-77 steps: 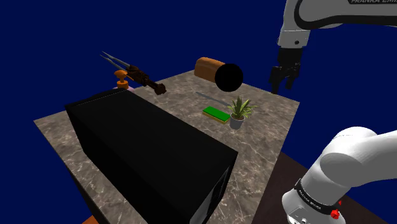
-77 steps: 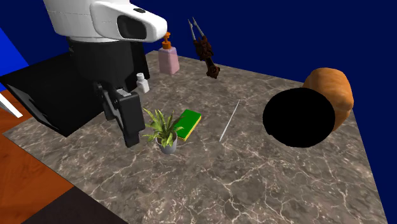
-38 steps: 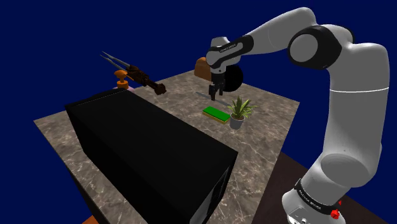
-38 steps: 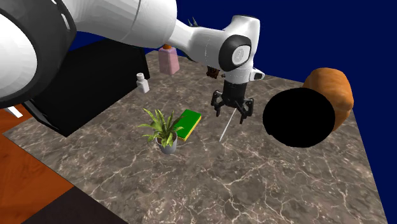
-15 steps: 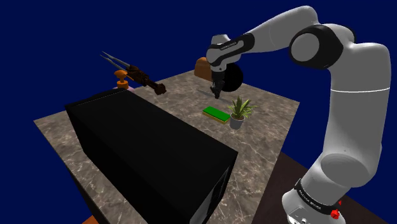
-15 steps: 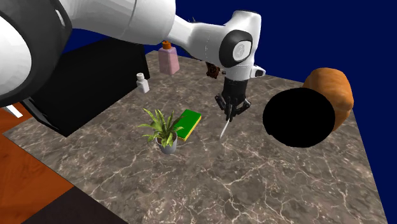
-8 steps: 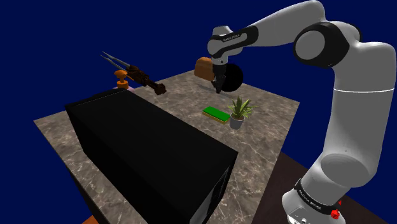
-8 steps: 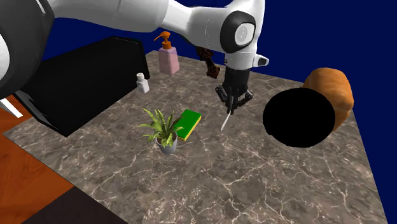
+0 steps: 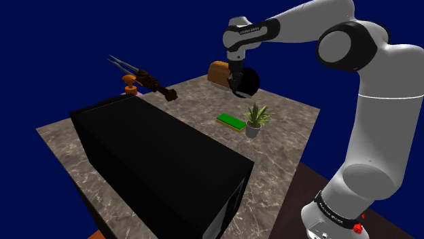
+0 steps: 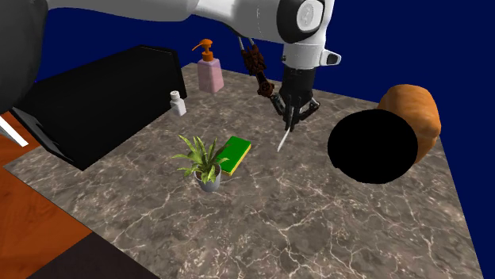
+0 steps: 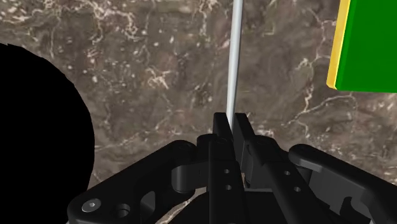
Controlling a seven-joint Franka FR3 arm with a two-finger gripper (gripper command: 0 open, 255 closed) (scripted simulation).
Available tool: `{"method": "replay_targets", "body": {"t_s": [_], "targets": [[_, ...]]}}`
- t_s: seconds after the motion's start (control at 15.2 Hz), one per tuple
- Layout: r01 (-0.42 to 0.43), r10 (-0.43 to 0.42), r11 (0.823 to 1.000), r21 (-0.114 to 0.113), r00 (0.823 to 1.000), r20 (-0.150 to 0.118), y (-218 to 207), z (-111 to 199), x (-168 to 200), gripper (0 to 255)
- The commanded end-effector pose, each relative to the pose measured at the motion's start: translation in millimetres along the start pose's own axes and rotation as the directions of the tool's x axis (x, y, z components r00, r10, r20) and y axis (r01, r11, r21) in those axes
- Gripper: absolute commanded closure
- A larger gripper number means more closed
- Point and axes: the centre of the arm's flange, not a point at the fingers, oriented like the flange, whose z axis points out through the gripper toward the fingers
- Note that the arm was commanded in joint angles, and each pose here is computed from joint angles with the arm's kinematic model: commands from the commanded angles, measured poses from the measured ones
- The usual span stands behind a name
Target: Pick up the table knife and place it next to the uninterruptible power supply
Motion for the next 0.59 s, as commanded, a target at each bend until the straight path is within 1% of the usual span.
{"method": "replay_targets", "body": {"t_s": [0.0,0.53], "targets": [[0.0,0.0,1.0,0.0,1.0,0.0,0,-10,-1,255],[0.0,0.0,1.0,0.0,1.0,0.0,1,-52,-7,255]]}}
